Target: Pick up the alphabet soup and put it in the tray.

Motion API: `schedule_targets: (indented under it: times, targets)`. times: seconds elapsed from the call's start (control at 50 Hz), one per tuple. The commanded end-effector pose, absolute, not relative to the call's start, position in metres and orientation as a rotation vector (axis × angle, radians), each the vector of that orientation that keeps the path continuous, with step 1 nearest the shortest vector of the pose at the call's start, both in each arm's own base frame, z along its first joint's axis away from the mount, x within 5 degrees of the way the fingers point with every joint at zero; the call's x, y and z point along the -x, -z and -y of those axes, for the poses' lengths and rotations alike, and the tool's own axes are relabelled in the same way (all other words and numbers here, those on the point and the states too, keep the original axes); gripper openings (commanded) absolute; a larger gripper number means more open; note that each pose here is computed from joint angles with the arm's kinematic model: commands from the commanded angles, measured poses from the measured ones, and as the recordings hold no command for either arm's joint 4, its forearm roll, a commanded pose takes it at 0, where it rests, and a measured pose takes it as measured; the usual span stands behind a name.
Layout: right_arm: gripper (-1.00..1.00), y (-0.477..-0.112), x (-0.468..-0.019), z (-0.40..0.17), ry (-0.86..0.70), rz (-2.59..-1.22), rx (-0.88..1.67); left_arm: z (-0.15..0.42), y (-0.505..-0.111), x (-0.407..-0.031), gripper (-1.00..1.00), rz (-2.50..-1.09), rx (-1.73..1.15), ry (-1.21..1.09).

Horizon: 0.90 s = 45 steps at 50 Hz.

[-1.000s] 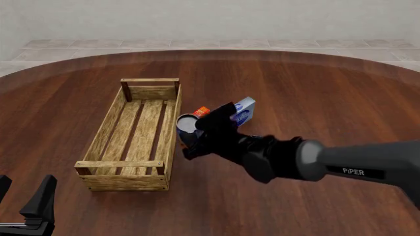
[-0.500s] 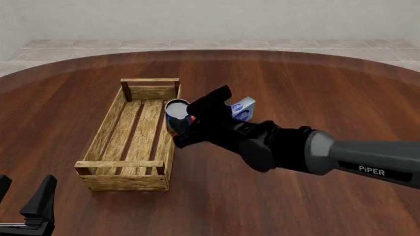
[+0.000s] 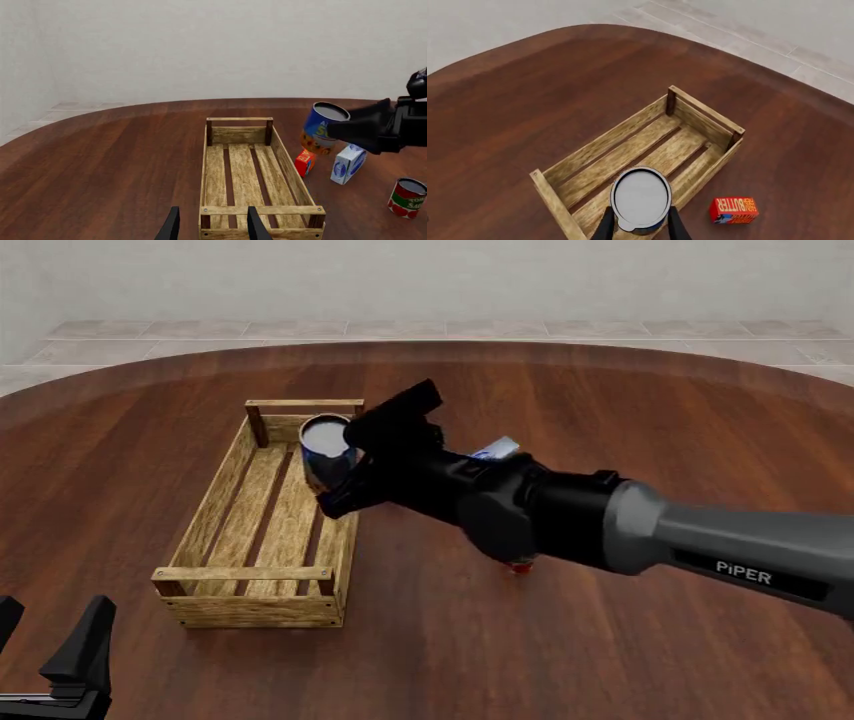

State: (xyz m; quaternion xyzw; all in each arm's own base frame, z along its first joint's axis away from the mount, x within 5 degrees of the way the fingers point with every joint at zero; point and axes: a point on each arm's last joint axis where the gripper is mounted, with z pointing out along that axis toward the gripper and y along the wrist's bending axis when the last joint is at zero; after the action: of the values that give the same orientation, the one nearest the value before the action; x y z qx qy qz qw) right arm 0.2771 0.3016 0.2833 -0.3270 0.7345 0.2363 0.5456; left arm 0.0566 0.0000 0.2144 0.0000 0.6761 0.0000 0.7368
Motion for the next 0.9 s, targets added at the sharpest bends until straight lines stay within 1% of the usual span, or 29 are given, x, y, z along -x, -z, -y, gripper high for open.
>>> schedule_targets:
  times: [0.02,0.5,0.7,0.9]
  targets:
    - [-1.00,-0.296,-0.282,-0.321,-0.588,-1.712,0.778,0.000,-0.214,-0.057,1.00,-1.485,0.000,0.000]
    - [-1.00,-0.285,-0.300,-0.358,-0.603,-1.708,0.803,0.000,-0.214,-0.057,1.00,-1.485,0.000,0.000]
    - [-1.00,-0.271,-0.325,-0.376,-0.585,-1.718,0.797,0.000,-0.214,-0.057,1.00,-1.485,0.000,0.000]
    - [-1.00,-0.261,-0.340,-0.388,-0.578,-1.727,0.792,0.000,-0.214,-0.057,1.00,-1.485,0.000,0.000]
